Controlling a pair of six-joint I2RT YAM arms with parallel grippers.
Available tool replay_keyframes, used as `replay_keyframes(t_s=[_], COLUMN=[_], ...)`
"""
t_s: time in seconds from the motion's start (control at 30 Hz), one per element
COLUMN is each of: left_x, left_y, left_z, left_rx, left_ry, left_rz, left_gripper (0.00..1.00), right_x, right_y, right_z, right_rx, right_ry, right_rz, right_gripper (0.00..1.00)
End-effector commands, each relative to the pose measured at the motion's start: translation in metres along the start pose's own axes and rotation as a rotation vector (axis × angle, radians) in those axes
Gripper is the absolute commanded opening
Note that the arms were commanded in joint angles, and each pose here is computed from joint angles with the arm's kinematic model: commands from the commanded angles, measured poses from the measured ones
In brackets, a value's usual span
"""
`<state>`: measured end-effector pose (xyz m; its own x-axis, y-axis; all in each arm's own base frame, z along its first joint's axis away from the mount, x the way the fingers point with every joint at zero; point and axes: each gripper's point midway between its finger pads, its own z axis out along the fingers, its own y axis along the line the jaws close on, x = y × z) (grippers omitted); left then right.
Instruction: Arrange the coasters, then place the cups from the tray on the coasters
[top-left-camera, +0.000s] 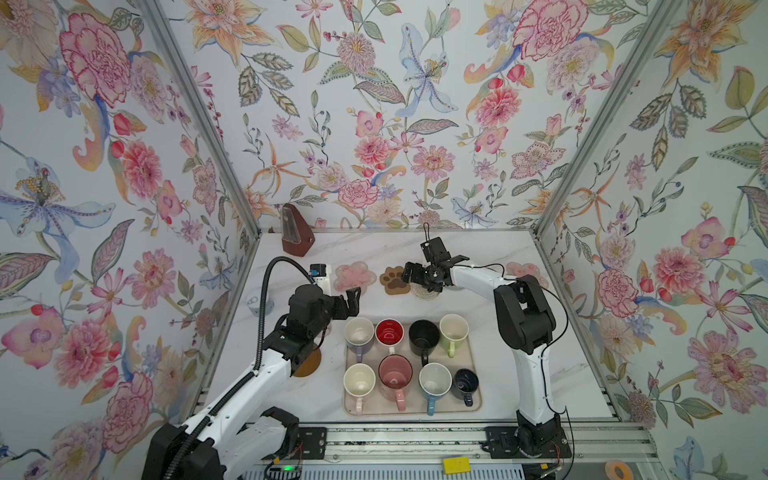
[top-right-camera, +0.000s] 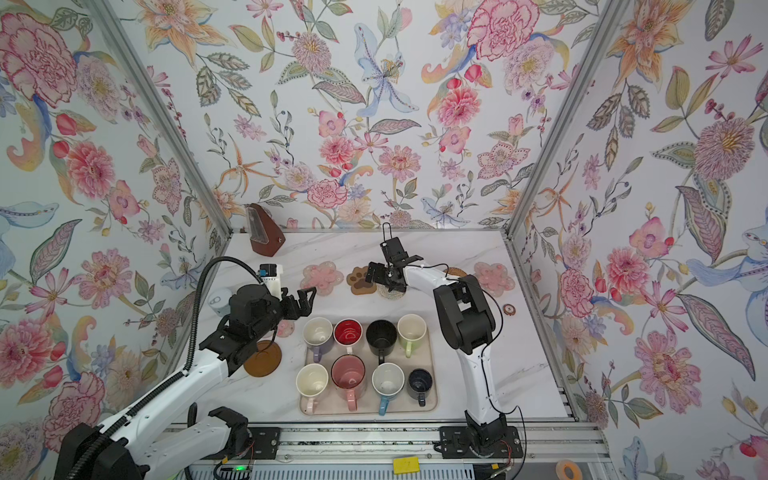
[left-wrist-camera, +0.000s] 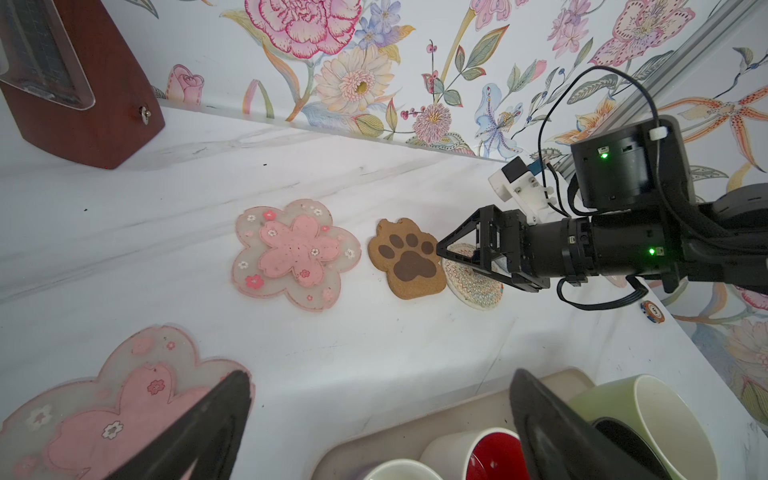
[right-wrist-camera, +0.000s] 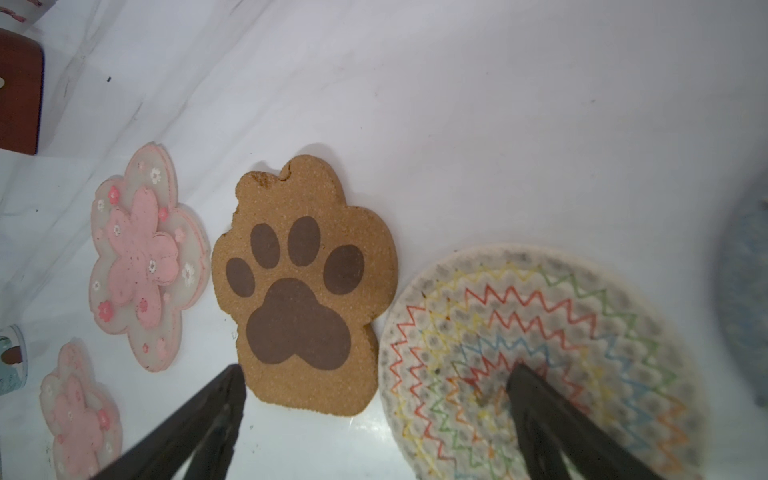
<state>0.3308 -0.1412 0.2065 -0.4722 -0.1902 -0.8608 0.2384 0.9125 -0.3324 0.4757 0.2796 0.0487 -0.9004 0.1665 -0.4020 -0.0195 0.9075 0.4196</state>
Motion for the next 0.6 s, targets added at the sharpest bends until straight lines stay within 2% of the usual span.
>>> replay_keyframes(t_s=[0.0,0.57], left_x=[-0.003,-0.002], left_y=[0.002,0.005], left_z=[-0.004,-0.008], left_rx=[0.001,-0.022], left_ry=[-0.012,-0.003], left_rz=[-0.018,-0.013], left_gripper=[0.99,0.99], right_x=[0.009,-0.02], right_y=[-0.012,-0.004], right_z=[0.018,0.022], right_rx=[0.047,0.038], right_ry=[0.033,-0.013], right_rz=[-0.011,-0.044], right_gripper=[0.99,0.99])
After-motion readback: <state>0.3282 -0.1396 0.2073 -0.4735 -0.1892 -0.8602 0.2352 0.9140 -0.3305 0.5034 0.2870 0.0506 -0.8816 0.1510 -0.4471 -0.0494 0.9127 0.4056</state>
